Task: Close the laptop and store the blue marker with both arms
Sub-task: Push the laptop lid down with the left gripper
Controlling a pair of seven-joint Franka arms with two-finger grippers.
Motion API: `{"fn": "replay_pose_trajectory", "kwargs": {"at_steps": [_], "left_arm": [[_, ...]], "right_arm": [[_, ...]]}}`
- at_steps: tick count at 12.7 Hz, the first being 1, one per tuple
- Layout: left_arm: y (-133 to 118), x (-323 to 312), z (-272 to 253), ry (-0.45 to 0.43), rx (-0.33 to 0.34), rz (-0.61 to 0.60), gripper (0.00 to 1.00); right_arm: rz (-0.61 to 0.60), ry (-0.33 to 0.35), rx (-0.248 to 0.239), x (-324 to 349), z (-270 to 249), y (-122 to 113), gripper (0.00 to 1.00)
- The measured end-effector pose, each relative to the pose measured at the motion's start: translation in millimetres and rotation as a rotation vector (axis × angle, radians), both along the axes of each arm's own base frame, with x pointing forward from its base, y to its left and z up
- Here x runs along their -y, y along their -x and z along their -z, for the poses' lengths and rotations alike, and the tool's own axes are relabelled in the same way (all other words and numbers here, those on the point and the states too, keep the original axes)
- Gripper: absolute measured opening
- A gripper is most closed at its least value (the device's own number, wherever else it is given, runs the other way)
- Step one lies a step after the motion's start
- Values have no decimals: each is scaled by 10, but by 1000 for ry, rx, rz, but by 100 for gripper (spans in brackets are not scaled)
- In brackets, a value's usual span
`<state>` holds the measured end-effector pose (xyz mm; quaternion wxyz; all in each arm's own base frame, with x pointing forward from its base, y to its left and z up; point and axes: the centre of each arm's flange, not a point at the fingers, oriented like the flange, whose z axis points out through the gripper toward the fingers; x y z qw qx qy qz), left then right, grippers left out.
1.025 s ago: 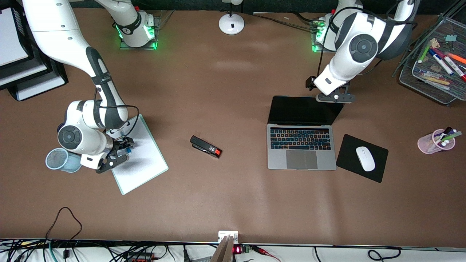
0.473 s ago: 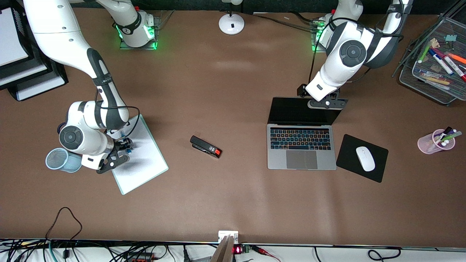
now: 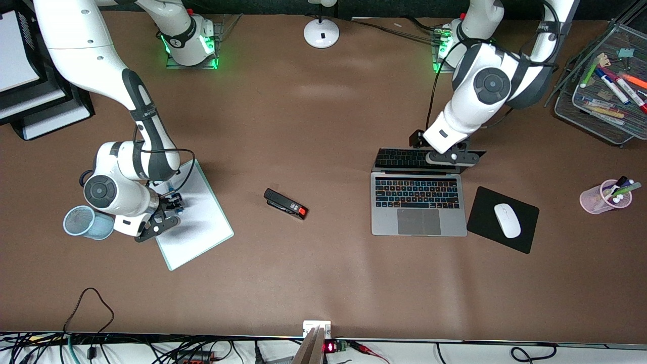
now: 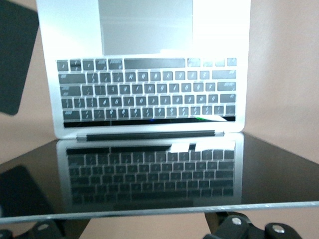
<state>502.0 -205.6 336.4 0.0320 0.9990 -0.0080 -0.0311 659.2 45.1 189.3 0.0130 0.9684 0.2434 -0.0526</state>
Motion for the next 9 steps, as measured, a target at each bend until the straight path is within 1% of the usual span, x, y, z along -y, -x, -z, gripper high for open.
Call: {"fn": "replay_pose_trajectory", "kwargs": {"at_steps": [3, 4, 5, 6, 9], "left_arm": [[-225, 50, 116, 30, 3, -28, 100], [-299, 64, 148, 39, 1, -42, 100], [-371, 76, 178, 47, -1, -51, 100], [-435, 84, 209, 54, -3, -57, 100], [-622, 69, 340, 82, 23, -81, 100]], "right_arm": [[-1, 0, -3, -6, 23, 4, 58], [-2, 0, -2, -11, 22, 4, 54], [-2, 0, -2, -14, 22, 4, 53], [-2, 0, -1, -14, 21, 3, 46], [-2, 0, 1, -14, 20, 0, 45]]}}
